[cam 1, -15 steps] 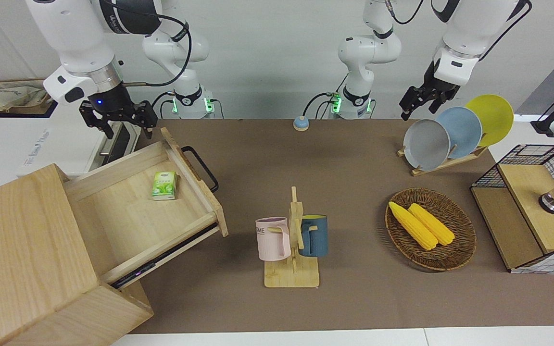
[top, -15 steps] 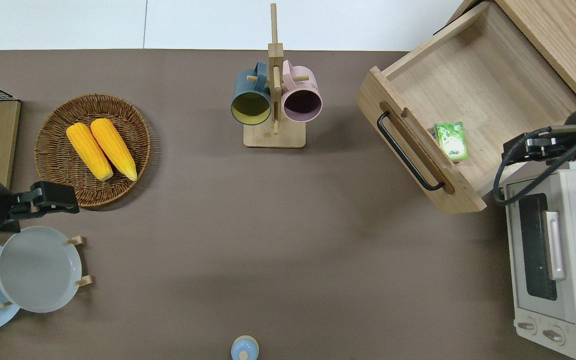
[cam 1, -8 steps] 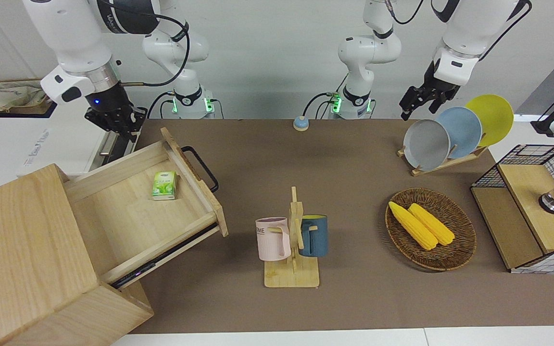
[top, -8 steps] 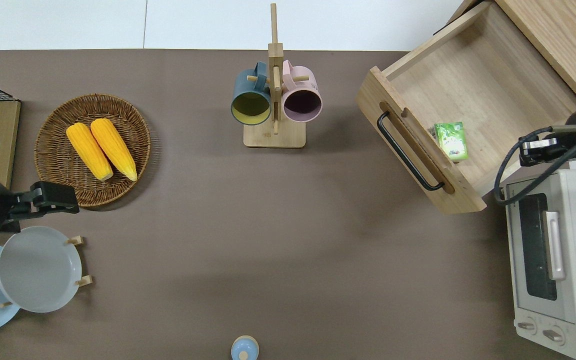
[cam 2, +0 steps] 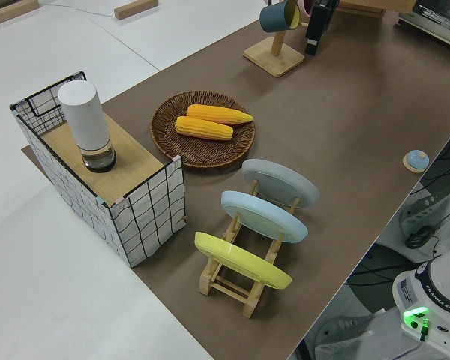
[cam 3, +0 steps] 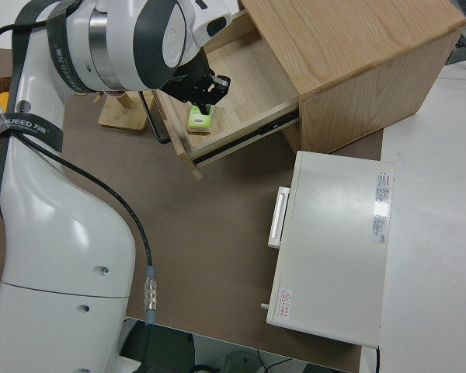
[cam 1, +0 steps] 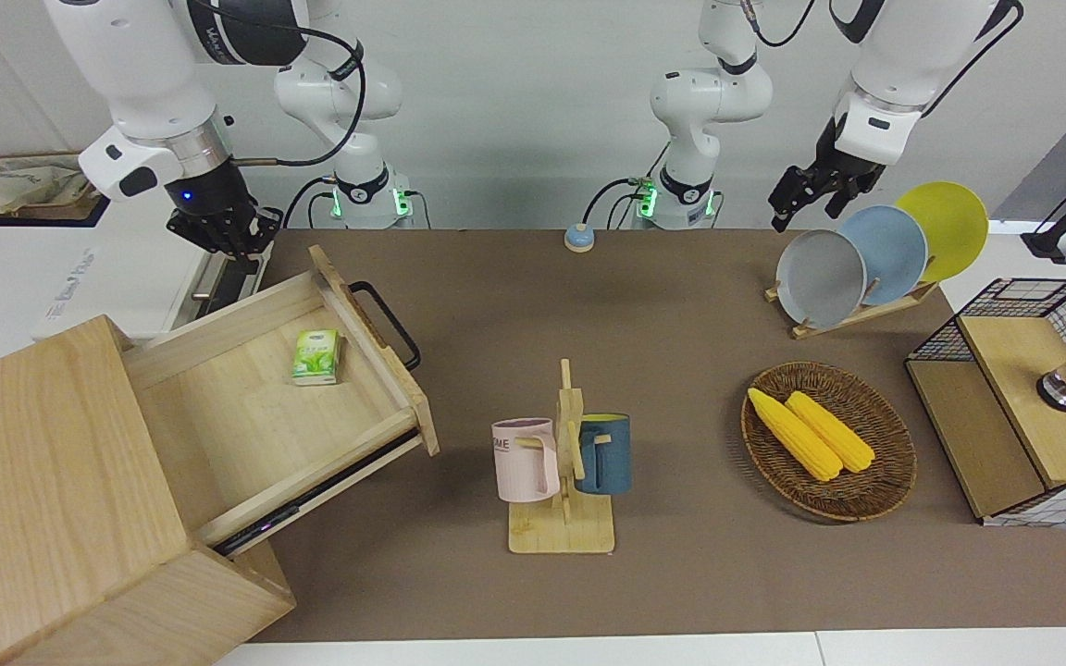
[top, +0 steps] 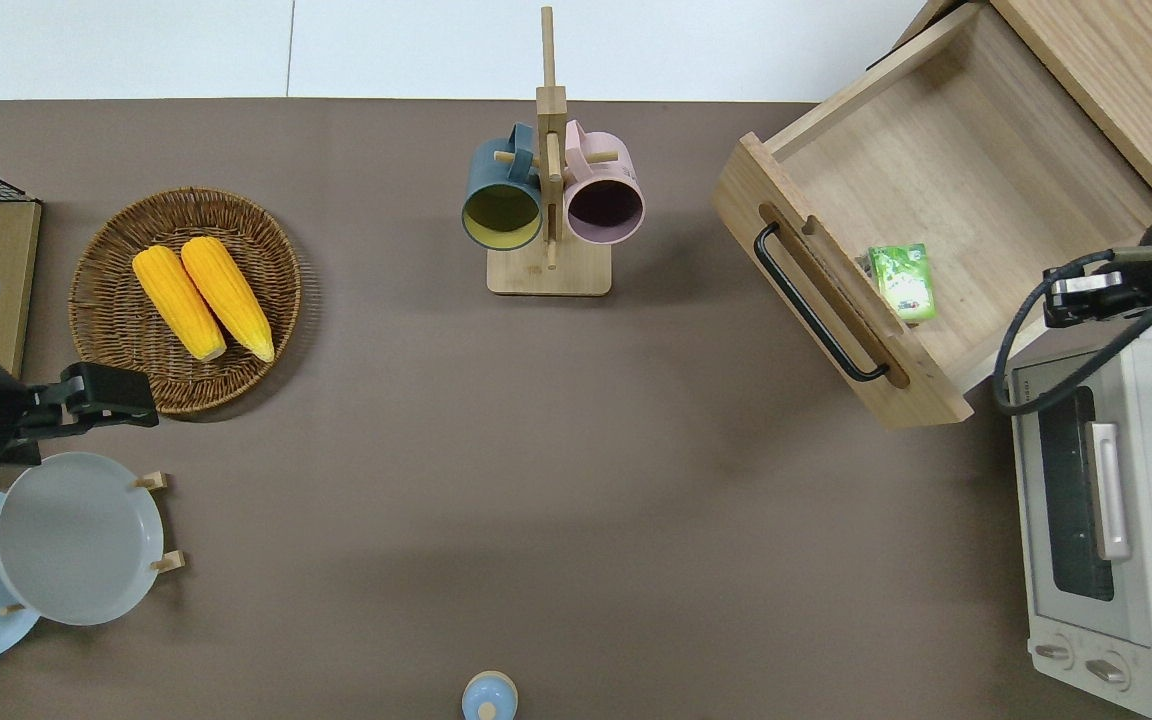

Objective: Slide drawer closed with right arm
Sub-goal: 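Move the right gripper toward the open wooden drawer's front edge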

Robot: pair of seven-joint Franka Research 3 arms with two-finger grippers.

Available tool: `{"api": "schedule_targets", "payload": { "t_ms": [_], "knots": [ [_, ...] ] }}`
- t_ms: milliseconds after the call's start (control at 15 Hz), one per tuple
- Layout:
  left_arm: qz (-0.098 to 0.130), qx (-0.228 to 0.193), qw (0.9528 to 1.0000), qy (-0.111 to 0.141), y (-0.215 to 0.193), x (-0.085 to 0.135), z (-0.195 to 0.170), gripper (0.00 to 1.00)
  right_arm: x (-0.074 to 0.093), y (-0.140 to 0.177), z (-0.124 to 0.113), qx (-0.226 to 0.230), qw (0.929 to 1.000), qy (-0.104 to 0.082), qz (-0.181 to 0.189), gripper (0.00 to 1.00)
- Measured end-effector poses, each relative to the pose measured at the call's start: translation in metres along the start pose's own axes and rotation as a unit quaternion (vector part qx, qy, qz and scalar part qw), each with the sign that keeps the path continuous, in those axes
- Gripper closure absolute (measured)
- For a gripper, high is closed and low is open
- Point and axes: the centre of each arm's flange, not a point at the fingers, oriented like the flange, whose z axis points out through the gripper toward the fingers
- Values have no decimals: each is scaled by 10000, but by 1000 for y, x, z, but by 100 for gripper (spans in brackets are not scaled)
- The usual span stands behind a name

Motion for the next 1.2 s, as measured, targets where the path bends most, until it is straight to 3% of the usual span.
{"api": "schedule_targets", "payload": {
  "t_ms": [267, 800, 1000, 1200],
  "knots": [
    [0, 0, 10000, 0, 0, 0, 0, 0, -9, -21, -24, 12, 9997, 92, 215, 99],
    [0, 0, 10000, 0, 0, 0, 0, 0, -26, -110, -38, 82, 9968, 212, 765, 99],
    [0, 0, 10000, 0, 0, 0, 0, 0, -29, -141, -36, 132, 9935, 267, 1096, 99],
    [0, 0, 10000, 0, 0, 0, 0, 0, -21, -171, -18, 197, 9871, 307, 1560, 99]
  ]
}}
